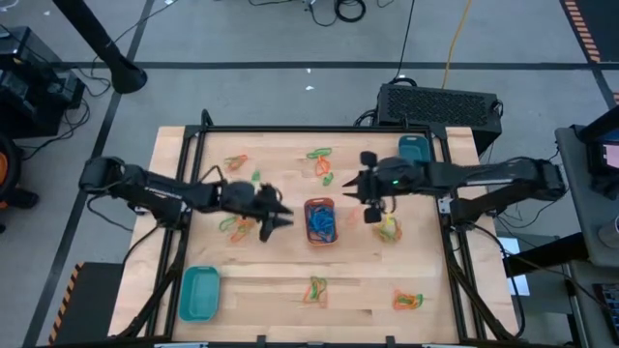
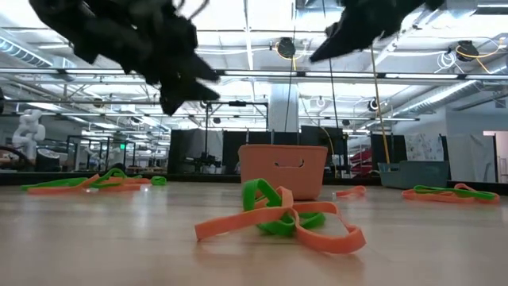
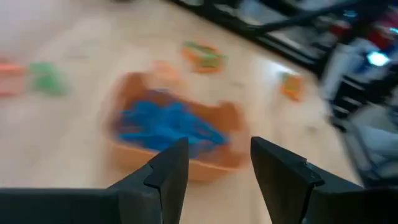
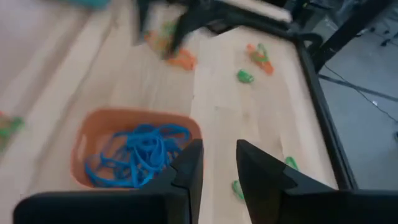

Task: Sort rubber bands into baskets
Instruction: Put the orange rubber band into the green bin

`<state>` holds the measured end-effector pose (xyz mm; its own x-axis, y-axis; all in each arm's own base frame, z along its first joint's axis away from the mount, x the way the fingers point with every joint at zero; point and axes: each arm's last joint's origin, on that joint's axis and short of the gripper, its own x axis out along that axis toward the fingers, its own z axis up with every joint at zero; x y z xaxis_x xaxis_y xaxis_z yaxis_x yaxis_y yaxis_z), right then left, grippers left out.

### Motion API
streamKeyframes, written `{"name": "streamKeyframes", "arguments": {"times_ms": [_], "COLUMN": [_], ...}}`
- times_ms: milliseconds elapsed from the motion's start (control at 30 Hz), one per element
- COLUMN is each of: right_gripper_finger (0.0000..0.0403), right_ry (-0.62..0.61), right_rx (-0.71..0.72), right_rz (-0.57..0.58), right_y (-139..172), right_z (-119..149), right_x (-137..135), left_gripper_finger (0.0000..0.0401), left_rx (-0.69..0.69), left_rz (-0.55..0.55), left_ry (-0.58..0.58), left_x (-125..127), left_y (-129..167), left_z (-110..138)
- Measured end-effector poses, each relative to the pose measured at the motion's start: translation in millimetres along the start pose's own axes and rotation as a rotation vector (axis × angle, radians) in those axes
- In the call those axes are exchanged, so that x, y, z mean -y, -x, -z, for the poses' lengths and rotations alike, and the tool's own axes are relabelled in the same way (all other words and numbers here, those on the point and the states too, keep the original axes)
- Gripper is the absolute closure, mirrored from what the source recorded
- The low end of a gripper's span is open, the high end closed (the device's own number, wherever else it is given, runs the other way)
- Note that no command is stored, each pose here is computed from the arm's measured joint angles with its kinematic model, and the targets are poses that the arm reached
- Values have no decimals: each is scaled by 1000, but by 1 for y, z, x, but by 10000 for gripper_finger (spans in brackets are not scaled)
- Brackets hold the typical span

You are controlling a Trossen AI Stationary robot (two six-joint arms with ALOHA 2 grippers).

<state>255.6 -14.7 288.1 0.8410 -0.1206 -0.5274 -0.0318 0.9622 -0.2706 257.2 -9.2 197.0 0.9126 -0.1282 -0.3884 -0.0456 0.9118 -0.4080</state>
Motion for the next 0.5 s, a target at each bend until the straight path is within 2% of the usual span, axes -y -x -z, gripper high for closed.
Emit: {"name": "streamKeyframes", "arguments": {"times_ms": [100, 200, 333, 433, 500], "right_gripper_finger": [314, 314, 314, 314, 314], "right_ry": [-92, -178, -276, -328, -339], "right_rx": [26, 30, 31, 33, 20], "right_rz": [2, -9, -36, -66, -92], "right_y": [23, 42, 59, 63, 62], "right_z": [-2, -1, 1, 0, 2], "right_x": [1, 0, -5, -12, -19], "left_gripper_finger": [221, 221, 221, 221, 221], "left_rx": [3, 0, 53, 47, 44], "left_rz": [133, 174, 79, -28, -45], "left_ry": [-55, -101, -180, -203, -201], "left_x": [34, 69, 96, 98, 97], "left_y": [-6, -9, -9, -9, -10], "left_z": [9, 19, 23, 22, 21]}}
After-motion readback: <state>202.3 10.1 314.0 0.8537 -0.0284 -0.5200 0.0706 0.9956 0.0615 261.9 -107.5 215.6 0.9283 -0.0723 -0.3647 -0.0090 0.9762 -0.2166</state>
